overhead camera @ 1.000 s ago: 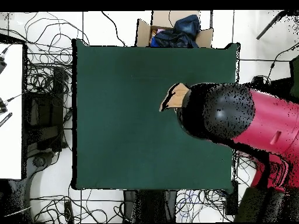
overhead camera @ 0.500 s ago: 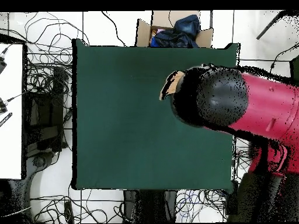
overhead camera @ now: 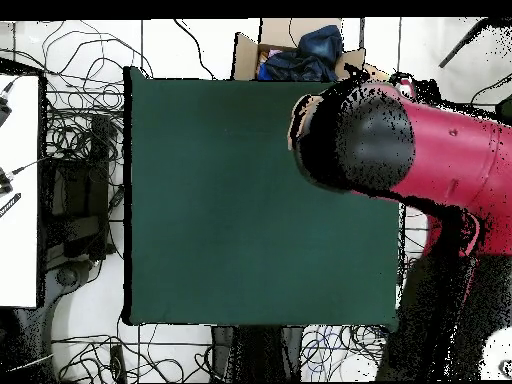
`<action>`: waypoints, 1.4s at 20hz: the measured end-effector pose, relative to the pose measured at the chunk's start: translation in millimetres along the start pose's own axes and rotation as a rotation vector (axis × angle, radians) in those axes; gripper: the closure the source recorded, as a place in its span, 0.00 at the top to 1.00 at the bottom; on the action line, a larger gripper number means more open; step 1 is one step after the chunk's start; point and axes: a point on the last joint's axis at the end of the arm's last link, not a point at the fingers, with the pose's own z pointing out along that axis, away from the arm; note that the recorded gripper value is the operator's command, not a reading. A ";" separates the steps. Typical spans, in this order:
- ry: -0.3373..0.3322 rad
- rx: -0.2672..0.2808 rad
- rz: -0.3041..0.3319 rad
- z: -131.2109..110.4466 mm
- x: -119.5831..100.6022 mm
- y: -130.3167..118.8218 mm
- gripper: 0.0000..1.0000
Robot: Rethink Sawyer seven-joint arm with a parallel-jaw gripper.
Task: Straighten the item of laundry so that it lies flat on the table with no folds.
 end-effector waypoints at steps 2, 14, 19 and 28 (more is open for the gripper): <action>-0.045 0.010 -0.006 12.1 -9.2 3.9 0.00; -0.263 0.058 -0.019 80.7 -41.5 29.4 0.00; -0.344 0.079 -0.030 93.1 -52.2 45.2 0.00; -0.404 0.090 -0.076 87.6 -61.7 85.2 0.00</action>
